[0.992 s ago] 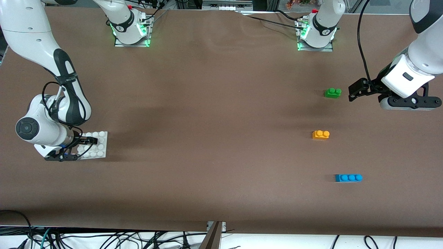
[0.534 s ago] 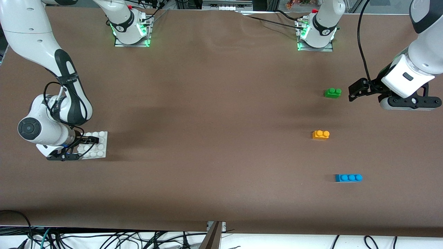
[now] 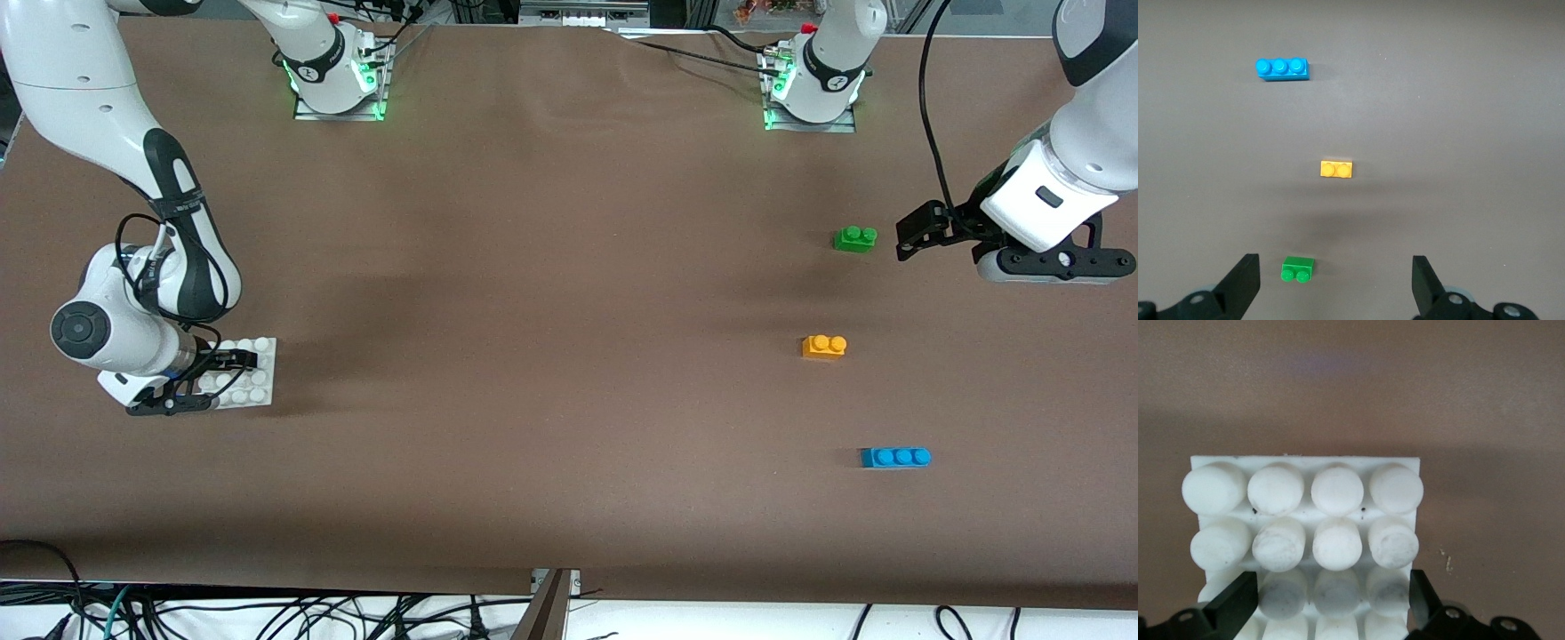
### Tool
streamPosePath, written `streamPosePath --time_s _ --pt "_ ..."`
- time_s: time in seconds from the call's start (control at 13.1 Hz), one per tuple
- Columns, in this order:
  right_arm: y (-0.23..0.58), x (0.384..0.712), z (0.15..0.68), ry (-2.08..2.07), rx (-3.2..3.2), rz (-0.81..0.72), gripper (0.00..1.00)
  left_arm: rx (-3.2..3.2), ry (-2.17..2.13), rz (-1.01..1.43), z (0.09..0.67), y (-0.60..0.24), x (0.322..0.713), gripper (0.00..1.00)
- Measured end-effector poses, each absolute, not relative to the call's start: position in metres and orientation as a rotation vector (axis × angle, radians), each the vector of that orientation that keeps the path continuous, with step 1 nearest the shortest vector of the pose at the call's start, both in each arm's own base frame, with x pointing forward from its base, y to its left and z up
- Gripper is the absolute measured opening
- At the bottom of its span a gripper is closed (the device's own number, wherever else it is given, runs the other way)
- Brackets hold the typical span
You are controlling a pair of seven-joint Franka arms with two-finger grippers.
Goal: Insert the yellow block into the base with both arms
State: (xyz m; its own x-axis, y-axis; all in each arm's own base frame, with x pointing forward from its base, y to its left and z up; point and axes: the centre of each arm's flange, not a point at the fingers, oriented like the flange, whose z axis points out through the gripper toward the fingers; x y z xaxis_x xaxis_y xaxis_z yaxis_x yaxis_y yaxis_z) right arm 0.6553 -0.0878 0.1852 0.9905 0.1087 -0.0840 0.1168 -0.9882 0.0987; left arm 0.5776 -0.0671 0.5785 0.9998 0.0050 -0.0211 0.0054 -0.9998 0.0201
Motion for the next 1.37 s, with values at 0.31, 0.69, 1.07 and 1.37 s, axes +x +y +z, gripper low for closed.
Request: streamPosePath --time_s 0.31,0.69,1.07,1.37 --pt "-0.087 0.654 0.184 0.177 3.031 -0.102 1.00 3.121 0.006 -0.033 0.579 -0.066 0.578 1.00" --pt "-0.083 0.655 0.179 0.152 3.046 -0.040 1.00 3.121 0.003 -0.034 0.578 -0.066 0.578 1.00" --pt "-0.011 0.663 0.160 0.059 3.088 0.046 1.00 3.122 0.005 -0.036 0.578 -0.064 0.578 1.00" --pt "0.069 0.662 0.161 -0.010 3.096 0.081 1.00 3.122 0.006 -0.036 0.578 -0.064 0.578 1.00"
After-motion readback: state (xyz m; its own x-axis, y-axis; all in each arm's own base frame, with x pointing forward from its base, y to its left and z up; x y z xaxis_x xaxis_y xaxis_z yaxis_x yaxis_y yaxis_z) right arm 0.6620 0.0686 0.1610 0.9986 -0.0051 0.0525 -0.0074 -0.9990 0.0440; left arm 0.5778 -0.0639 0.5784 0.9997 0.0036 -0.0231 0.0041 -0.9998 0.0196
